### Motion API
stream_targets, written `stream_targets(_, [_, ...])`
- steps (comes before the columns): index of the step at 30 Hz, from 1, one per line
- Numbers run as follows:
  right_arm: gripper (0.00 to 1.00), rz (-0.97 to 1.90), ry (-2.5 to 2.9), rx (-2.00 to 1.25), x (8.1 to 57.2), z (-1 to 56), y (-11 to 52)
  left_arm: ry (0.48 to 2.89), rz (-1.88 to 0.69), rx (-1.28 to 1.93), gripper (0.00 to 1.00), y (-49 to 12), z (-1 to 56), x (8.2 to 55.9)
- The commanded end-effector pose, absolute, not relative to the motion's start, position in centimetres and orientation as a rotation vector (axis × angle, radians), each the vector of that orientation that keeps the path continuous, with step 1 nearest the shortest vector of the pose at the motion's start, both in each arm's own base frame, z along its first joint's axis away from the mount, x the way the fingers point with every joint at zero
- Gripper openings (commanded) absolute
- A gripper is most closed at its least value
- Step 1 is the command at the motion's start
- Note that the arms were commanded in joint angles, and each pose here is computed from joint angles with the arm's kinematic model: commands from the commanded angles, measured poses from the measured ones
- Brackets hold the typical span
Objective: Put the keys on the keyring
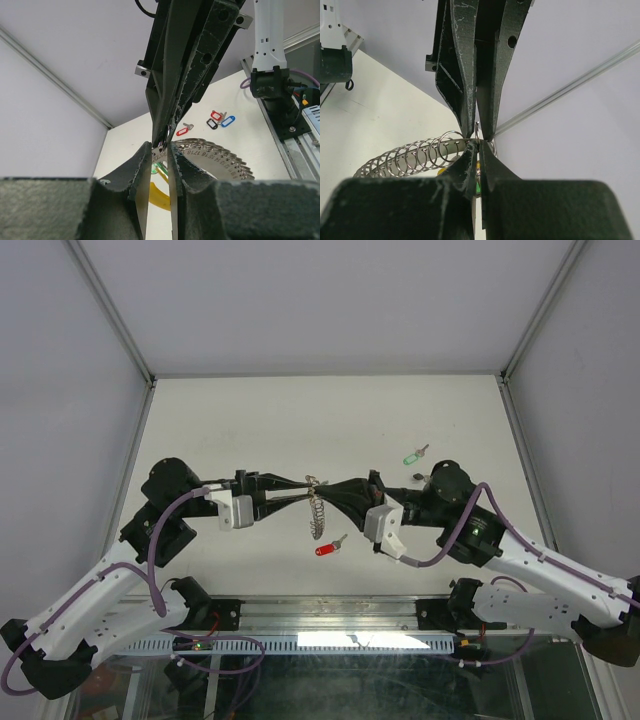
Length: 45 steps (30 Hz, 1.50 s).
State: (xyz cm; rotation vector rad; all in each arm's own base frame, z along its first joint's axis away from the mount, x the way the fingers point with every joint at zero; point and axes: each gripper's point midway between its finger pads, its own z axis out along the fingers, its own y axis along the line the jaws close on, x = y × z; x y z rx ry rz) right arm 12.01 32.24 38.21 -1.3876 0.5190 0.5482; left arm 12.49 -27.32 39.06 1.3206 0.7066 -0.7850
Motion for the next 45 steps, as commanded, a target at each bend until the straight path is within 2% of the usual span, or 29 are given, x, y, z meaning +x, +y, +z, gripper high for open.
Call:
stream_targets(1, [0.0, 0.516, 0.485, -1.3, 12.2, 42.3, 31.8, 0.605, -0.782, 1.329, 0.18, -27.2, 41.2, 11.3])
stream_targets(12, [0.0, 0.545, 0.497, -1.297, 11.9, 42.7, 31.7, 0.634, -0.769, 1.344, 0.11, -27.4, 40.6, 11.8])
stream_targets(19, [0.0, 0.563, 0.523, -1.315, 11.8, 42.5, 31.9, 0.643, -0.758, 1.353, 0.0, -27.4, 40.6, 12.0])
stream_targets(23, [0.01, 0.572, 0.526, -1.316, 11.6, 42.6, 31.8, 0.646, -0.739, 1.356, 0.0, -27.3, 40.6, 12.1])
stream_targets(32, [0.26, 0.565, 0.559, -1.309, 11.4, 42.0, 30.6, 0.644, -0.708, 1.338, 0.0, -26.8, 41.0, 12.2])
stream_targets(40, [0.31, 0.562, 0.636, -1.272, 11.7, 41.4, 29.2, 0.661, -0.703, 1.329, 0.0, -26.8, 40.9, 12.5])
stream_targets(45, [0.35, 0.622, 0.854, -1.146, 13.0, 40.6, 27.9, 0.768, -0.734, 1.299, 0.0, -27.3, 39.8, 13.7])
